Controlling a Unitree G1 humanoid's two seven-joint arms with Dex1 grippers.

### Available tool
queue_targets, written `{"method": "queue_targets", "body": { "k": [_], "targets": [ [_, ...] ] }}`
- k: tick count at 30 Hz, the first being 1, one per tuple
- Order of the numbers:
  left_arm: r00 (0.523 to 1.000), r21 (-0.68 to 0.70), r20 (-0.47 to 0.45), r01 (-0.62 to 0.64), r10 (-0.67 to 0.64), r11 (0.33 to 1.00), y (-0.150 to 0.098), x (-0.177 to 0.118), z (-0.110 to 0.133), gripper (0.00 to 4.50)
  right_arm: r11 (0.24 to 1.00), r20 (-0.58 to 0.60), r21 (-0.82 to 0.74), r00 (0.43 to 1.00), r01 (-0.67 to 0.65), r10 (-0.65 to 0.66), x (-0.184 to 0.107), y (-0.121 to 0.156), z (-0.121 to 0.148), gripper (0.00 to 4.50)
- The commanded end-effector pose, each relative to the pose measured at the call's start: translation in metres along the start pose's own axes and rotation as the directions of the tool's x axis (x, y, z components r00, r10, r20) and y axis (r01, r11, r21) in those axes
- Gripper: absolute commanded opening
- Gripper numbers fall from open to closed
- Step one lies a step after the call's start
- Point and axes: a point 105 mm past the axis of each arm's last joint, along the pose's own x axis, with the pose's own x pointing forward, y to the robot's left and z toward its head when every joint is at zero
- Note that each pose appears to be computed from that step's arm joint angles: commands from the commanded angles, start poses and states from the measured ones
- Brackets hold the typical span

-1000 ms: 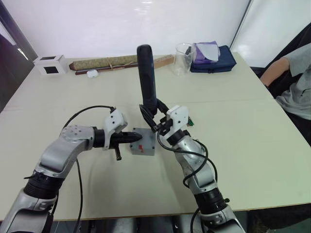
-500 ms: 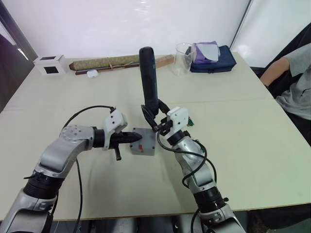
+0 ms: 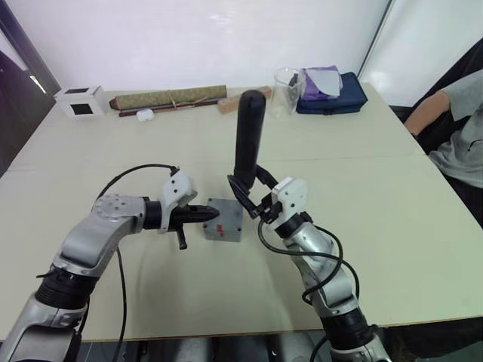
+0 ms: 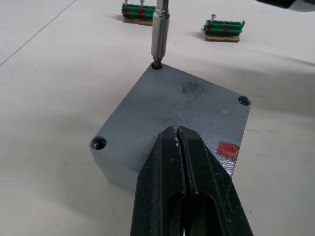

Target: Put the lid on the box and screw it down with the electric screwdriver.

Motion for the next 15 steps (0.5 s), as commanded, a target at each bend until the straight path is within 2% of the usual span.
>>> {"method": "queue_targets", "body": {
  "k": [1, 8, 15],
  "targets": [
    [1.0, 0.002, -0.026, 0.003, -0.003, 1.0, 0.001, 0.002, -0.006, 0.0, 0.999, -0.099, 0.037, 0.995, -0.021, 0.025, -0.002, 0.005, -0.014, 2.18],
    [0.999, 0.011, -0.039, 0.012, -0.012, 1.0, -0.002, 0.005, -0.008, 0.0, 0.995, -0.197, 0.092, 0.98, 0.03, -0.011, -0.004, -0.002, -0.031, 2.18],
    [0.995, 0.016, -0.099, 0.031, -0.029, 0.999, -0.006, 0.005, -0.023, 0.0, 0.996, -0.267, 0.089, 0.964, 0.007, 0.017, -0.01, 0.003, -0.046, 2.18]
  ]
}}
